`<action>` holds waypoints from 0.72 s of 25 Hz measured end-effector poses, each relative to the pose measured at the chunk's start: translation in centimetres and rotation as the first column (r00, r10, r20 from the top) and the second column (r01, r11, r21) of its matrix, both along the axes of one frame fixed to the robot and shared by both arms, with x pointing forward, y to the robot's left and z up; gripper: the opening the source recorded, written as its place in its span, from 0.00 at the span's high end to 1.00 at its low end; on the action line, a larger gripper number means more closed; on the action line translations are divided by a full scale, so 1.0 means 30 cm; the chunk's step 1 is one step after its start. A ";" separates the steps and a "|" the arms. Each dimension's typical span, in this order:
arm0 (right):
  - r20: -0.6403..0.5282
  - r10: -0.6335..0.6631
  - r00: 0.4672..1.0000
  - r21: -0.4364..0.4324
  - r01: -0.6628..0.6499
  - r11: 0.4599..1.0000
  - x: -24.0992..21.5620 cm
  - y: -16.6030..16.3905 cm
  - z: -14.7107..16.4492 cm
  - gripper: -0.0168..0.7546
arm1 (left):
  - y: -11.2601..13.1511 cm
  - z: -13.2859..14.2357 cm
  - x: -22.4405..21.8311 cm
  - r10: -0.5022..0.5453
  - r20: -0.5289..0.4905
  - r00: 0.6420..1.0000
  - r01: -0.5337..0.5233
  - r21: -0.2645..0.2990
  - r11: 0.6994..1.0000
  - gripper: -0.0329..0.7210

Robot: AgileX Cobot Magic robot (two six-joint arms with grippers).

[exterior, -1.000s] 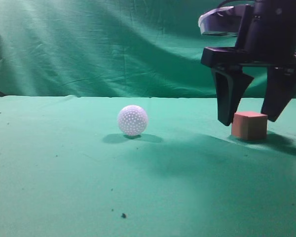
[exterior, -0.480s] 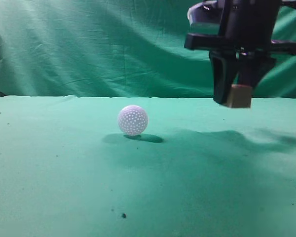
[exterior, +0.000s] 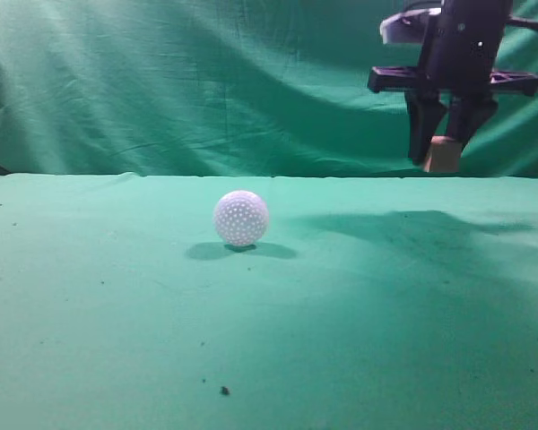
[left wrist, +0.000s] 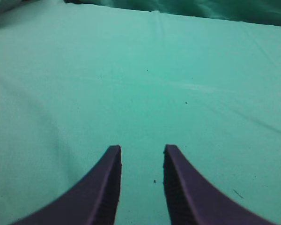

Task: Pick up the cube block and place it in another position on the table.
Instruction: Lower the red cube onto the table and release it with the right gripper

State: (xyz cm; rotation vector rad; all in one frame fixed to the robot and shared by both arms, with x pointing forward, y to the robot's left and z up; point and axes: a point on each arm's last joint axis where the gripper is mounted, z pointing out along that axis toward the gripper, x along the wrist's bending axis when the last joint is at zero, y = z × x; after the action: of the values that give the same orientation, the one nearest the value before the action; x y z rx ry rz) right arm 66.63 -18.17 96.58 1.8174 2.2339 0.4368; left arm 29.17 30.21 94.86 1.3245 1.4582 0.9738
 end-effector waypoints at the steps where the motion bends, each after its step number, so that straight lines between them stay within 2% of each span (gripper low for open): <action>1: -0.013 0.010 1.000 0.017 -0.010 1.000 0.005 0.008 -0.018 0.69 | 0.000 0.000 0.000 0.000 0.000 1.000 0.000 0.000 1.000 0.61; 6: -0.032 0.044 0.999 0.069 -0.042 0.997 0.020 0.035 -0.076 0.69 | 0.000 0.000 0.000 0.000 0.000 1.000 0.000 0.000 1.000 0.61; 11: -0.043 0.048 0.998 0.071 -0.045 0.996 0.016 0.036 -0.065 0.33 | 0.000 0.000 0.000 0.000 0.000 1.000 0.000 0.000 1.000 0.61; 12: -0.044 0.044 0.998 0.074 -0.041 0.996 0.013 0.035 -0.046 0.29 | 0.000 0.000 0.000 0.000 0.000 1.000 0.000 0.000 1.000 0.61; 14: -0.029 0.042 0.999 0.081 -0.040 0.996 0.004 0.034 0.021 0.31 | 0.000 0.000 0.000 0.000 0.000 1.000 0.000 0.000 1.000 0.61; 18: 0.030 0.049 0.998 0.098 -0.052 0.994 -0.062 0.017 0.221 0.80 | 0.000 0.000 0.000 0.000 0.000 1.000 0.000 0.000 1.000 0.61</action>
State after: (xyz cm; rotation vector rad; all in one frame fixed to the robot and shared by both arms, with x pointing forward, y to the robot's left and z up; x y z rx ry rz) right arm 64.77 -17.65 103.20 1.7936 2.2819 0.5887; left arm 29.17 30.21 94.86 1.3245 1.4582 0.9738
